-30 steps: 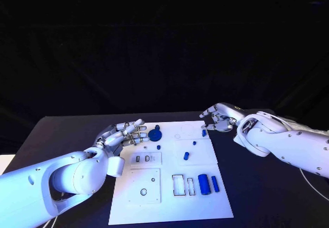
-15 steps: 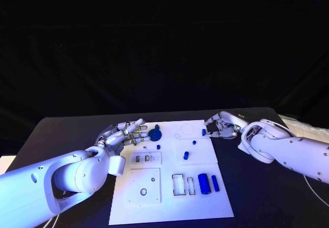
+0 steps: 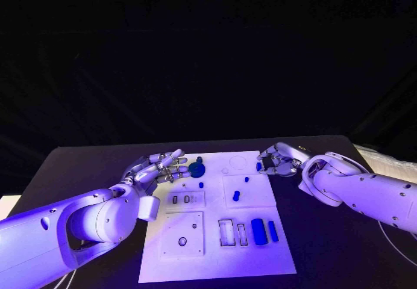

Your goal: Assemble the parts on the task board

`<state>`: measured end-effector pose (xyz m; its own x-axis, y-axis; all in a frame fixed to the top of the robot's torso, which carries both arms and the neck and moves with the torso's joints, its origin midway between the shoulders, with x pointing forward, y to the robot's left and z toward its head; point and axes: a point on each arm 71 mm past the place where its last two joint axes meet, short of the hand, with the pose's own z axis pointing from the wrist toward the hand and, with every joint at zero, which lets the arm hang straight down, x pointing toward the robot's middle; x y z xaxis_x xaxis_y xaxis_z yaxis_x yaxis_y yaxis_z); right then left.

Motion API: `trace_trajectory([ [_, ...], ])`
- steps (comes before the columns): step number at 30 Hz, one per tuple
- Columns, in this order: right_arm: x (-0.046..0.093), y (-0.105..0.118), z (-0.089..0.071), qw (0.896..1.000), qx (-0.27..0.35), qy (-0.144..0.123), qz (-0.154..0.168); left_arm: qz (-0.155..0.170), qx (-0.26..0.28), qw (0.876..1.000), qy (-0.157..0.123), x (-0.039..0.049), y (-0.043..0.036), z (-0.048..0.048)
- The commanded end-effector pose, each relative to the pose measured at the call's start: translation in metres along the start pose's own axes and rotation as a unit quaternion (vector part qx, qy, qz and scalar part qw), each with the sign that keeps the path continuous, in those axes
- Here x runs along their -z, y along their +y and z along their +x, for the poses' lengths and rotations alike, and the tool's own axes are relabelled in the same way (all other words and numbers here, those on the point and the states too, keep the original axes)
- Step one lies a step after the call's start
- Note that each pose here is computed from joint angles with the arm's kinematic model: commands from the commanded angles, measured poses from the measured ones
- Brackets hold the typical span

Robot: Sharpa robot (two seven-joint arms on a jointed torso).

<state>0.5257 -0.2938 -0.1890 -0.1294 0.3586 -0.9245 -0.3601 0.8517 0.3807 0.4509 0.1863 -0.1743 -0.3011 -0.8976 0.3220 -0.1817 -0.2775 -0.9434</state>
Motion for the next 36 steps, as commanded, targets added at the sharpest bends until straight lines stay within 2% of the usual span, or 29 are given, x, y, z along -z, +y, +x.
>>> trace_trajectory([
  [1,-0.0022,-0.0002,0.0043,1.000,-0.004,0.014,0.005,0.003,0.003,1.000,0.012,-0.0004,-0.0007,0.0028],
  [19,-0.0077,0.0016,0.0107,0.999,-0.014,0.028,0.009,0.003,0.003,1.000,0.011,-0.0004,-0.0006,0.0027],
  [31,-0.0084,0.0005,0.0077,1.000,-0.008,0.005,0.017,0.003,0.003,1.000,0.010,-0.0006,-0.0006,0.0025],
  [36,-0.0080,0.0065,0.0064,1.000,-0.022,-0.007,0.018,0.003,0.003,1.000,0.010,-0.0008,-0.0006,0.0021],
])
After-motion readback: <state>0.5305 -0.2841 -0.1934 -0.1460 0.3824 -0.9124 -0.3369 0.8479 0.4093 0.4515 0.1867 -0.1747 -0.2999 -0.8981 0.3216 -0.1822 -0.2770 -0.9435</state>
